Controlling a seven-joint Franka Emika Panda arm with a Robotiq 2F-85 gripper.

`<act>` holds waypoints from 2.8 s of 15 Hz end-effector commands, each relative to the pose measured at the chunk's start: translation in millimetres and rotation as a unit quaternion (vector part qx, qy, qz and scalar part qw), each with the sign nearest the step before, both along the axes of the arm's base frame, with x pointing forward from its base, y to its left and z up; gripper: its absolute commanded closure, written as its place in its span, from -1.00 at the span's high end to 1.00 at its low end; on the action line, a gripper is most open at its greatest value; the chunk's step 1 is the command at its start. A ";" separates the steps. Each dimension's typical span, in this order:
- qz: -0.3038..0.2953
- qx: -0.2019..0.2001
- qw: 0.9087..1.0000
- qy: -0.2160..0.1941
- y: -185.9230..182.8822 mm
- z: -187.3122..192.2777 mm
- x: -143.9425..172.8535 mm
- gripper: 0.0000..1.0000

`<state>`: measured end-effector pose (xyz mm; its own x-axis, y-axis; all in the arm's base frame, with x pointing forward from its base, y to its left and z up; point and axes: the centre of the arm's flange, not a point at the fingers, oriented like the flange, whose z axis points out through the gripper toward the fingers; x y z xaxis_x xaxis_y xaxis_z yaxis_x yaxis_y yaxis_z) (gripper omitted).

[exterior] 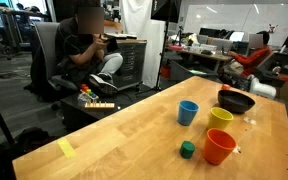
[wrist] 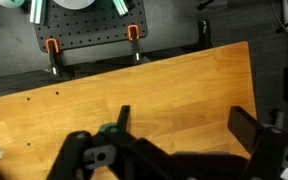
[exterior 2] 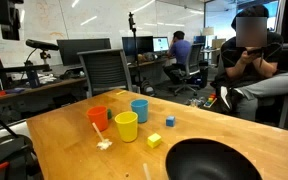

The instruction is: Put the orange cup inside the yellow cup then place the blue cup inside the orange cup

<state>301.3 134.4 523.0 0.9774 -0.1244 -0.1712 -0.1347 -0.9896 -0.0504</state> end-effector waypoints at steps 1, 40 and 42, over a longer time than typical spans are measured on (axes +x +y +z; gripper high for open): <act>0.000 0.000 1.000 -0.001 0.2 0.9 0.2 1.00; -0.063 -0.035 0.995 -0.064 -22.8 -159.2 172.5 1.00; -0.066 -0.034 0.995 -0.066 -25.5 -176.4 179.7 1.00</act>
